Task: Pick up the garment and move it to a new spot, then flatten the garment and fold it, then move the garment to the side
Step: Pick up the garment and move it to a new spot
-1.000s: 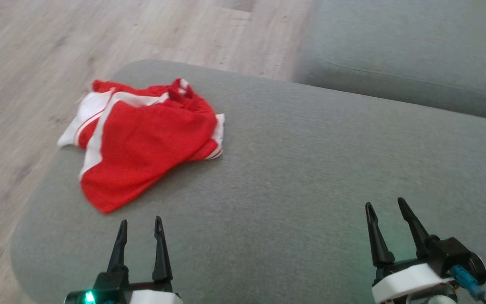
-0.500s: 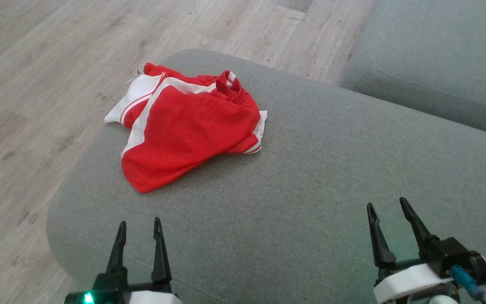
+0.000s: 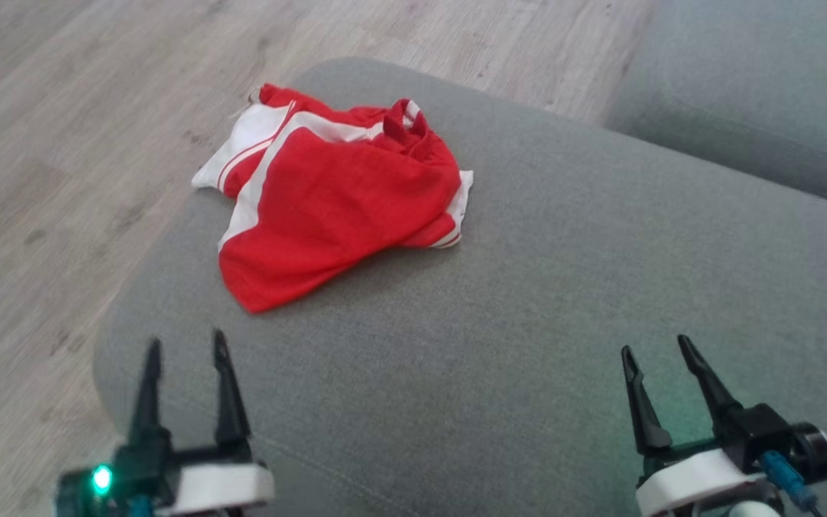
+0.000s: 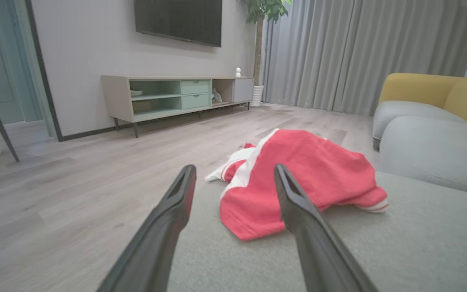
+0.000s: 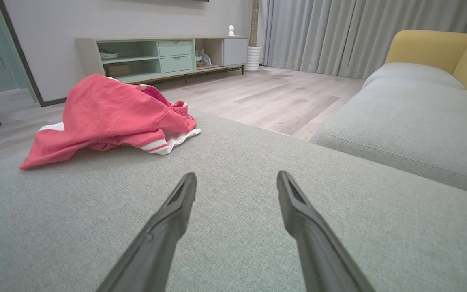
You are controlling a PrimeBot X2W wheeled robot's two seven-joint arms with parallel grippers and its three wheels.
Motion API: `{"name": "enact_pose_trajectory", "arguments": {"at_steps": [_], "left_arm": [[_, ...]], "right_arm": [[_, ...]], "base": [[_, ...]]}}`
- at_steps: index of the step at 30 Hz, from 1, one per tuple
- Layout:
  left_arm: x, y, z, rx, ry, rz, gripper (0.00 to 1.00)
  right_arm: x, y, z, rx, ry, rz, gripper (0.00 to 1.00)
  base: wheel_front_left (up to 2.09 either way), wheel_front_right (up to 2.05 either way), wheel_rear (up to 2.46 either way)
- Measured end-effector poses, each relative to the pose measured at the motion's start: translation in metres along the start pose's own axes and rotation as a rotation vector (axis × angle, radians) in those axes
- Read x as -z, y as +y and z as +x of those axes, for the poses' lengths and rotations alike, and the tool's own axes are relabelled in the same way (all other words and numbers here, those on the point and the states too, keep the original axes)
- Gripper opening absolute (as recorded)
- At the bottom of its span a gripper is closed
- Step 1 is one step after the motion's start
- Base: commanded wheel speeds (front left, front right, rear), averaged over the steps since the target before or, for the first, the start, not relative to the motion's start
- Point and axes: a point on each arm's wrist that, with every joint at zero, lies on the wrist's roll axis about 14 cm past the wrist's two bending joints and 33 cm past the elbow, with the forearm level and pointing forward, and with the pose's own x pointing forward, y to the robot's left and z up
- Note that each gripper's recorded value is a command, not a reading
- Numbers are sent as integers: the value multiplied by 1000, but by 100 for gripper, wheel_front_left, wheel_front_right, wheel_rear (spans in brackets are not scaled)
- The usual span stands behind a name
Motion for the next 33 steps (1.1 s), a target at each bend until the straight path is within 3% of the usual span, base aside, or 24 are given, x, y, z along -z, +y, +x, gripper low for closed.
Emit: {"name": "enact_pose_trajectory", "arguments": {"at_steps": [8, 15, 23, 28, 33], "left_arm": [[-80, -6, 68, 56, -236, 104, 100], [-92, -36, 135, 200, -243, 209, 100], [-66, -116, 225, 388, 22, 231, 100], [-1, -154, 243, 454, 288, 261, 100], [83, -155, 230, 457, 595, 316, 100]], "right_arm": [[26, -13, 10, 2, 61, -54, 100], [49, -34, 18, 10, 105, -91, 100], [74, -74, 26, 41, 135, -128, 100], [80, -90, 29, 66, 123, -124, 100], [83, -105, 28, 100, 111, -122, 100]], "base": [[0, 0, 0], [0, 0, 0], [0, 0, 0], [0, 0, 0], [0, 0, 0]]}}
